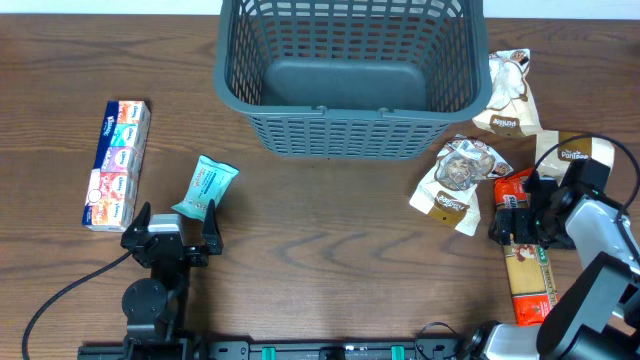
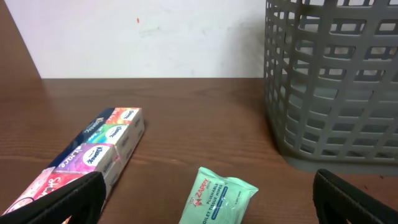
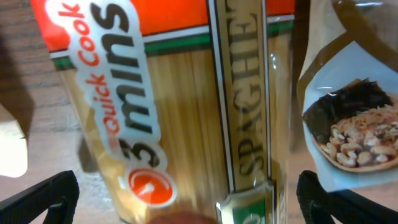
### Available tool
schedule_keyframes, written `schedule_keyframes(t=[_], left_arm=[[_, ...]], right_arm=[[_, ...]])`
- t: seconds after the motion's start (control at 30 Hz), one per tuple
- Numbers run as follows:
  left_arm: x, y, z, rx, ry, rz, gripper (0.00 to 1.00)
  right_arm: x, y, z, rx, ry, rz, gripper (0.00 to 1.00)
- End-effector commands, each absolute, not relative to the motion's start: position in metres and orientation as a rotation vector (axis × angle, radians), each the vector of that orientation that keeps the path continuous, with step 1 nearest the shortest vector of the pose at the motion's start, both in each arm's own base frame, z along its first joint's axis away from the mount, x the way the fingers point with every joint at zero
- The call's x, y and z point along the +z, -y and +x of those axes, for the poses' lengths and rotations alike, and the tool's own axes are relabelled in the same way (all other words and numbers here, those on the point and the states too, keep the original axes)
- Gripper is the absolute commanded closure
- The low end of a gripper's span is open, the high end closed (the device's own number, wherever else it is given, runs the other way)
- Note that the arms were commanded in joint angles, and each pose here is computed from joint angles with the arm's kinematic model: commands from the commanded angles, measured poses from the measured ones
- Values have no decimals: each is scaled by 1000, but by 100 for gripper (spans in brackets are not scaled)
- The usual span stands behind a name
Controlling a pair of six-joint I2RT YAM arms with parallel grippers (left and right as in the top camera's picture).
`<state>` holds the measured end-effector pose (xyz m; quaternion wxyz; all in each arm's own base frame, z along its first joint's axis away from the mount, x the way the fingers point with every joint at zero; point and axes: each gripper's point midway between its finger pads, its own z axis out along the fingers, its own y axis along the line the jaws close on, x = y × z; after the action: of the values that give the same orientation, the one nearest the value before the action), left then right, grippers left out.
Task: Pack container
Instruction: 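Lower the right gripper and close it on the spaghetti package, then lift the spaghetti package and carry it toward the grey basket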
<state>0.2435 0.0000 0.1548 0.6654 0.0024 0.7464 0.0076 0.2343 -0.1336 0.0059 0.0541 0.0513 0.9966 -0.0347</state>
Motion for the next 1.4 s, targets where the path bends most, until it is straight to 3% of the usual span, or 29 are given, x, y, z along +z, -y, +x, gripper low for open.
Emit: schedule_keyframes(t=[0.0,0.2,0.27,0.3,0.33,0.37,0.4,0.6,0.73,0.77,1.1,1.37], left_arm=[[138,3,244,0,-1723,13,1],[138,3,244,0,-1723,13,1],[138,3,244,0,-1723,13,1],[138,3,244,0,-1723,13,1],[138,3,244,0,-1723,13,1],[138,3,244,0,-1723,13,1],[138,3,244,0,-1723,13,1],[138,3,244,0,-1723,13,1],[138,3,244,0,-1723,13,1],[138,3,244,0,-1723,13,1],[138,3,244,0,-1723,13,1],[138,3,244,0,-1723,13,1]], right_arm=[[-6,132,230,-68,-3057,144,4],[-14,133,231,-58,-3070,145,8],[-15,133,232,-60,-3067,145,14],[-15,133,233,-62,-3064,145,20],[-14,134,233,-64,-3061,145,29],[-14,134,234,-67,-3058,146,44],[-14,134,235,-68,-3055,145,51],[-14,134,236,-63,-3051,145,66],[-14,134,237,-62,-3045,144,96],[-14,134,238,-57,-3043,144,99],[-8,137,247,-66,-2992,274,99],[51,152,282,-113,-2817,391,99]])
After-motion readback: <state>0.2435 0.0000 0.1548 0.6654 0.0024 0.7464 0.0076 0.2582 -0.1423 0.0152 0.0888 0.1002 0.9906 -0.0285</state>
